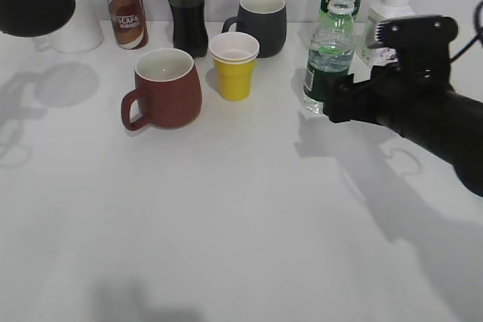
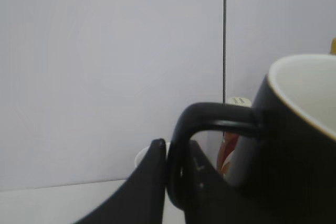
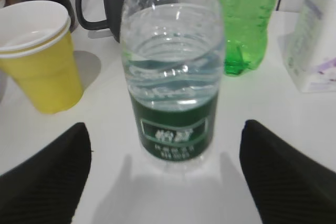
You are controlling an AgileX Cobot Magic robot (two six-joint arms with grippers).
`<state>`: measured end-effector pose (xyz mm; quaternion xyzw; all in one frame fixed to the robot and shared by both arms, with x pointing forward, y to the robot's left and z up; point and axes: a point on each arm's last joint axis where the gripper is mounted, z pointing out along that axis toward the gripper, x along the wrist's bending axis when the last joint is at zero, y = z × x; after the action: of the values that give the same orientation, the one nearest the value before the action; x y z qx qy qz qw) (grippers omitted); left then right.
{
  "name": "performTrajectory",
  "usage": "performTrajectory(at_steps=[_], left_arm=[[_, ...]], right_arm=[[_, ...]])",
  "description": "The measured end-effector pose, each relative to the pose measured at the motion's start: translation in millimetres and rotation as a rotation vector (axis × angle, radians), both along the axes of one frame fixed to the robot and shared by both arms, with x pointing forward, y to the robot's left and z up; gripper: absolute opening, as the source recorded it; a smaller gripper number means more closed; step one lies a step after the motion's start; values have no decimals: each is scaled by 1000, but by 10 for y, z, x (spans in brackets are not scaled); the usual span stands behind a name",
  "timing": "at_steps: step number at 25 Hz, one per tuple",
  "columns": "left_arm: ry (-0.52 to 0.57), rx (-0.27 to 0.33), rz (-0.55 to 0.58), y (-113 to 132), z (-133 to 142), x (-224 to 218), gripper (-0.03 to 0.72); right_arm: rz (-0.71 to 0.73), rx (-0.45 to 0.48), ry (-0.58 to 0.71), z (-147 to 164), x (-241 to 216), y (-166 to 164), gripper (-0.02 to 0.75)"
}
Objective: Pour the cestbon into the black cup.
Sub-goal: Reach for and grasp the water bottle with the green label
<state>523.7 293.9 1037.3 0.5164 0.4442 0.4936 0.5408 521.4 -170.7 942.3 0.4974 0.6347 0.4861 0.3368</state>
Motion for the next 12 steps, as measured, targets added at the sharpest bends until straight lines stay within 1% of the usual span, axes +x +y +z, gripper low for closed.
performTrajectory(at_steps=[5,10,12], left_arm=[[3,9,-7,-7,0,-3,48],[32,65,-52,-52,-31,-9,48],[44,68,-68,-66,-40,-12,48]], right_arm=[[-8,7,7,-117,253,124,674],[-51,29,15,-269,554,241,669],[-89,44,24,-344,663,239,660]])
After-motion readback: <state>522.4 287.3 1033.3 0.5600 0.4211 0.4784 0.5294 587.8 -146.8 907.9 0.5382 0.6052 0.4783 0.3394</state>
